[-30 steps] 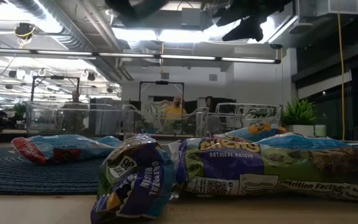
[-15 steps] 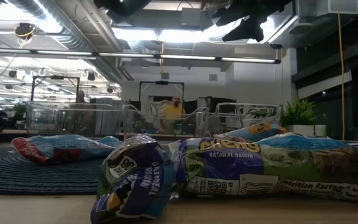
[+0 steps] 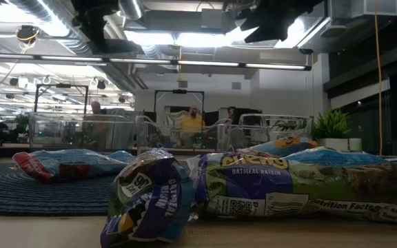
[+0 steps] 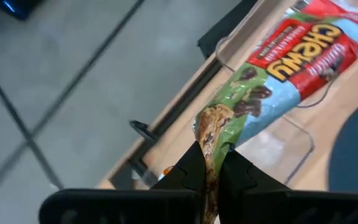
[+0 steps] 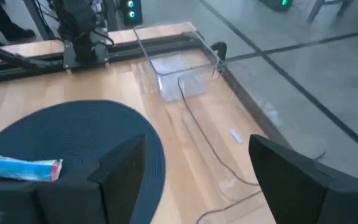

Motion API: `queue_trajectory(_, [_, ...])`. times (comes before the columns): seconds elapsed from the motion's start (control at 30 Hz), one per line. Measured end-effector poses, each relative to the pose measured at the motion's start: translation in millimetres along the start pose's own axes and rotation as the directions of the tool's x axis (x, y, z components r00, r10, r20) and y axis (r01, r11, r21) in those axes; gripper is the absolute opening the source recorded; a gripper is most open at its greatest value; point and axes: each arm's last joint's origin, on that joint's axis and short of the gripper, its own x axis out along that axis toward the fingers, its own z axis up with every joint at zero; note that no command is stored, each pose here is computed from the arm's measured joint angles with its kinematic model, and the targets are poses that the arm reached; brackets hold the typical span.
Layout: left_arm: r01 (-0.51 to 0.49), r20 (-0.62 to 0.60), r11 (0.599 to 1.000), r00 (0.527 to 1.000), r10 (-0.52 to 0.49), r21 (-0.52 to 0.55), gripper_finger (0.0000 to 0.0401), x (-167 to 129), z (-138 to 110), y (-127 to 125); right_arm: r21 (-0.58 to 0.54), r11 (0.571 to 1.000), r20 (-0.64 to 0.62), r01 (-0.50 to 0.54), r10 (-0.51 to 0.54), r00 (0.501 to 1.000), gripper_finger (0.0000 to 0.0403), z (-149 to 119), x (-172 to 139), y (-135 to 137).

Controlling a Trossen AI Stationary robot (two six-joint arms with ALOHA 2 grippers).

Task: Pick and place Granola Bars by type
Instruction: Put the red chewy bar into the top left transparent bin

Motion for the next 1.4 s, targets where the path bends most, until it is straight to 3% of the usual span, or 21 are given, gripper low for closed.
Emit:
queue_trajectory(0.23, [-0.005, -0.062, 0.996, 0.998, -0.001, -0.093, 0.0007, 17.8, -10.1, 11.3, -0.080, 0.997, 0.064, 0.004, 0.001, 0.998, 0.0284, 6.3, -0.2, 0.2])
queue_trajectory(0.5, [0.030, -0.224, 0.991, 0.973, -0.058, -0.128, 0.0008, 91.1, -52.6, 3.8, -0.082, 0.996, 0.052, 0.017, -0.013, 0.999, 0.0284, 5.2, 0.3, -3.8])
queue_trajectory(0.77, [0.008, -0.233, 0.984, 0.971, -0.050, -0.177, 0.0007, 137.7, -85.6, -3.2, -0.071, 0.997, 0.046, 0.043, -0.039, 0.998, 0.0284, 4.7, 1.1, -11.2])
queue_trajectory(1.4, [0.037, -0.334, 0.988, 0.939, -0.086, -0.151, 0.0010, 199.3, -100.2, -10.4, -0.046, 0.995, 0.043, 0.092, -0.090, 0.995, 0.0284, 4.8, 1.9, -25.4])
